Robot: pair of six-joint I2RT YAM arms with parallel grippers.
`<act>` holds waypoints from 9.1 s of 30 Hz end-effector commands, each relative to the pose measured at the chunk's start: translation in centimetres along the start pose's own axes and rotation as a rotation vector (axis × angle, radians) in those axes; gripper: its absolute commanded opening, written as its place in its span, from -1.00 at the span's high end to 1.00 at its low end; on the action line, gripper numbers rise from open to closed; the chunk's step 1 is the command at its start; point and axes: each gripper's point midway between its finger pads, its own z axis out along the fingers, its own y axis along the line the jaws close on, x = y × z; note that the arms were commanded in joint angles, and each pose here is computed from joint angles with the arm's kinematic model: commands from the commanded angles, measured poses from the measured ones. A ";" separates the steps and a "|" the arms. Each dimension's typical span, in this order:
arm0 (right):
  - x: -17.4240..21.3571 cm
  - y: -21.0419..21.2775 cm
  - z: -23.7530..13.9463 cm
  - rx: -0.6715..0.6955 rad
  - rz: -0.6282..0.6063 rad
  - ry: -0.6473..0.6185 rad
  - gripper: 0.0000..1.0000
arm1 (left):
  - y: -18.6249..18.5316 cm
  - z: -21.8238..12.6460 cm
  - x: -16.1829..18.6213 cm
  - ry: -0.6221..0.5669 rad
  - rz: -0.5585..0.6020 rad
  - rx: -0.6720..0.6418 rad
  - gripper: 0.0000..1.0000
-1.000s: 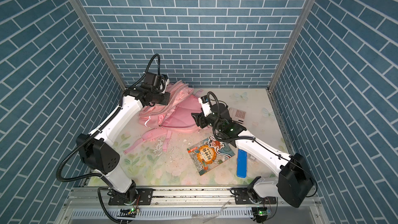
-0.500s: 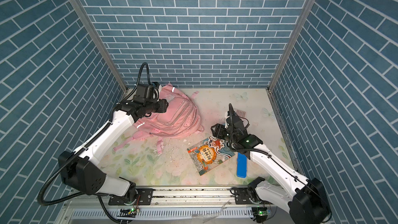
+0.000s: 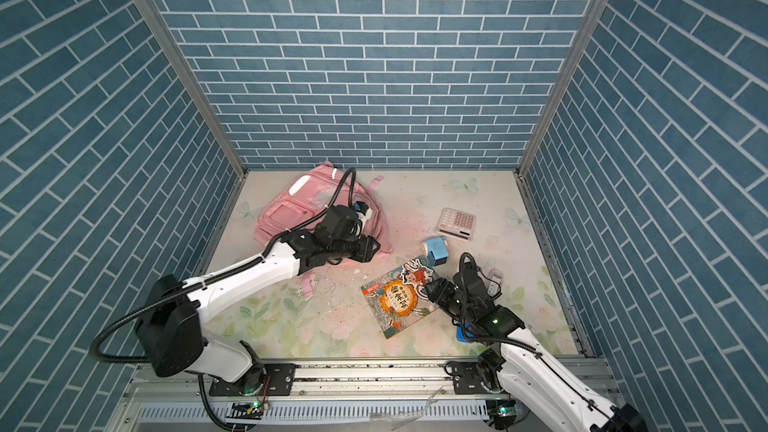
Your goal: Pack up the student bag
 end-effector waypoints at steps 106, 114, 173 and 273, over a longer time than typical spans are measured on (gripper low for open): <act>-13.5 27.3 -6.4 -0.836 -0.038 -0.401 1.00 | -1.7 -9.1 -9.1 -0.516 -0.725 0.742 -0.43; -12.6 28.3 -5.8 -0.883 -0.019 -0.312 1.00 | -1.3 -9.1 -10.1 -0.579 -0.721 0.757 -0.44; -15.2 20.8 -6.1 -0.766 -0.548 -0.139 -0.63 | -3.8 -14.2 -14.7 -0.261 -0.110 0.664 1.00; -10.9 17.9 -5.3 -0.687 0.016 -0.103 1.00 | 7.5 -12.8 -17.7 -0.343 -0.202 0.078 1.00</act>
